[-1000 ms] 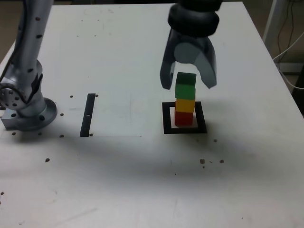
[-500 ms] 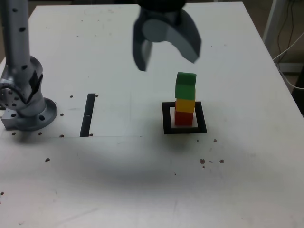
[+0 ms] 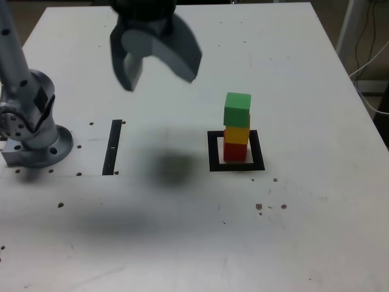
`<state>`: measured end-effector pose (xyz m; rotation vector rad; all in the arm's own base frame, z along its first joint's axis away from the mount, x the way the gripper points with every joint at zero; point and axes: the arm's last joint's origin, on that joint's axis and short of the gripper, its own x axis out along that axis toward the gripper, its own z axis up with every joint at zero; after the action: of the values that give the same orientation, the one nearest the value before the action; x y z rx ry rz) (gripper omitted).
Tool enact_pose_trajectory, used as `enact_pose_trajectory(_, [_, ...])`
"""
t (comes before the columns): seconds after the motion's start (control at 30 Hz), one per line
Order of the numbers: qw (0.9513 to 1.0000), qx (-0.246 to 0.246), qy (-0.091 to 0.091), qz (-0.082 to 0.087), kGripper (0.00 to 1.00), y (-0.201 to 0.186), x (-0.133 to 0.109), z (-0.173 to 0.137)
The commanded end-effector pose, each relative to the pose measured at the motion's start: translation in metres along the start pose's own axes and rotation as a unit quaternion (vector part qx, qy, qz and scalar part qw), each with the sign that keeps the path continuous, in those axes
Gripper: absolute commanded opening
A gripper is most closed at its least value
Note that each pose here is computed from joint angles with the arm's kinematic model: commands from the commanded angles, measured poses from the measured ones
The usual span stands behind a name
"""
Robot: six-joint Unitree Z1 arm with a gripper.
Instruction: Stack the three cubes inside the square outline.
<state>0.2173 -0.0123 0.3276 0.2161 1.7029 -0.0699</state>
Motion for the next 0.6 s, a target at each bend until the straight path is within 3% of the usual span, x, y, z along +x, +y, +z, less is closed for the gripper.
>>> enact_pose_trajectory(0.0, [1.0, -0.005, -0.005, -0.004, 1.0, -0.002, 0.01, -0.009])
enact_pose_trajectory(0.33, [0.9993, -0.016, 0.03, -0.012, 1.0, -0.007, 0.051, -0.043])
enact_pose_trajectory(0.57, [0.9988, -0.021, 0.037, -0.023, 1.0, -0.012, 0.079, -0.056])
